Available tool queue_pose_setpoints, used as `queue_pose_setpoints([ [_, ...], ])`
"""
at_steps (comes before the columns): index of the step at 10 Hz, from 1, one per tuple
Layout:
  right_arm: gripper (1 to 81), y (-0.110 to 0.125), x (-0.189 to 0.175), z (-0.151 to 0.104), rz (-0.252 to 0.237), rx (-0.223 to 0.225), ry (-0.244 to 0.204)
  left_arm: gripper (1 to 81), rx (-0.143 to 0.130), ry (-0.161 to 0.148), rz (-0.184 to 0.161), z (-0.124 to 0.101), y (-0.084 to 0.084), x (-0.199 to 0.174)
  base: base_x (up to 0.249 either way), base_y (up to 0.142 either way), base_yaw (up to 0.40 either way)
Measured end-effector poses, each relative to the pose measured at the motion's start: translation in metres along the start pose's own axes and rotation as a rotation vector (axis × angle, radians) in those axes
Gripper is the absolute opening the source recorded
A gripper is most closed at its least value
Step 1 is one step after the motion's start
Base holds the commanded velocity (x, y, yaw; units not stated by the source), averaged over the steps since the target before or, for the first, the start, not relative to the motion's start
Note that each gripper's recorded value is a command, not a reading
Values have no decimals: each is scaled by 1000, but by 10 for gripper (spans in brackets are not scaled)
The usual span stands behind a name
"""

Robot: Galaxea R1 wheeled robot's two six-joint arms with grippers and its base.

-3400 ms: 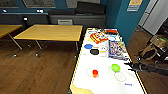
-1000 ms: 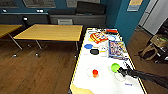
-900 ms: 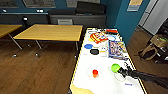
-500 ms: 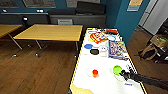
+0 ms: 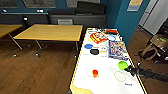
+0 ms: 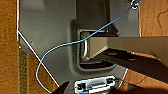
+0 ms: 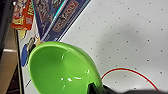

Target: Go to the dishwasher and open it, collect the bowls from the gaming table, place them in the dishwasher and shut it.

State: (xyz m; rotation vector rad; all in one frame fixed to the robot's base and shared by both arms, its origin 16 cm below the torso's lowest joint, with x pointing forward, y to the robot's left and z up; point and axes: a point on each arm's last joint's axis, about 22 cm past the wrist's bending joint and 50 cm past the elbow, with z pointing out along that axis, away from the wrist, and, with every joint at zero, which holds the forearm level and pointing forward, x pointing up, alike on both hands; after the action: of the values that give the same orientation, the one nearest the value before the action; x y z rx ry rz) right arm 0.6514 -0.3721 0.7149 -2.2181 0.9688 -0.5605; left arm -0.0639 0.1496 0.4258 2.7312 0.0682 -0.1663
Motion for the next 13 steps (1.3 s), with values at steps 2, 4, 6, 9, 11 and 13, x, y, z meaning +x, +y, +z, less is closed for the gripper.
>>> queue_pose_setpoints([
  [2,10,13,36,-66,-18,-23,17,811,-5,3,2,0,3,1,0,0,0],
  [4,10,53,62,-137,-42,-101,43,811,-42,7,1,-1,15,2,0,0,0],
  [6,10,103,60,-190,-52,-196,39,811,-103,23,2,-11,23,14,0,0,0],
  [9,10,208,20,-239,-30,-382,-18,811,-213,68,7,-51,29,46,0,0,0],
  [11,10,262,-34,-239,-38,-459,-109,811,-219,106,12,-96,-8,65,0,0,0],
  [13,10,296,-78,-227,-60,-476,-162,811,-204,117,10,-139,-42,67,0,0,0],
])
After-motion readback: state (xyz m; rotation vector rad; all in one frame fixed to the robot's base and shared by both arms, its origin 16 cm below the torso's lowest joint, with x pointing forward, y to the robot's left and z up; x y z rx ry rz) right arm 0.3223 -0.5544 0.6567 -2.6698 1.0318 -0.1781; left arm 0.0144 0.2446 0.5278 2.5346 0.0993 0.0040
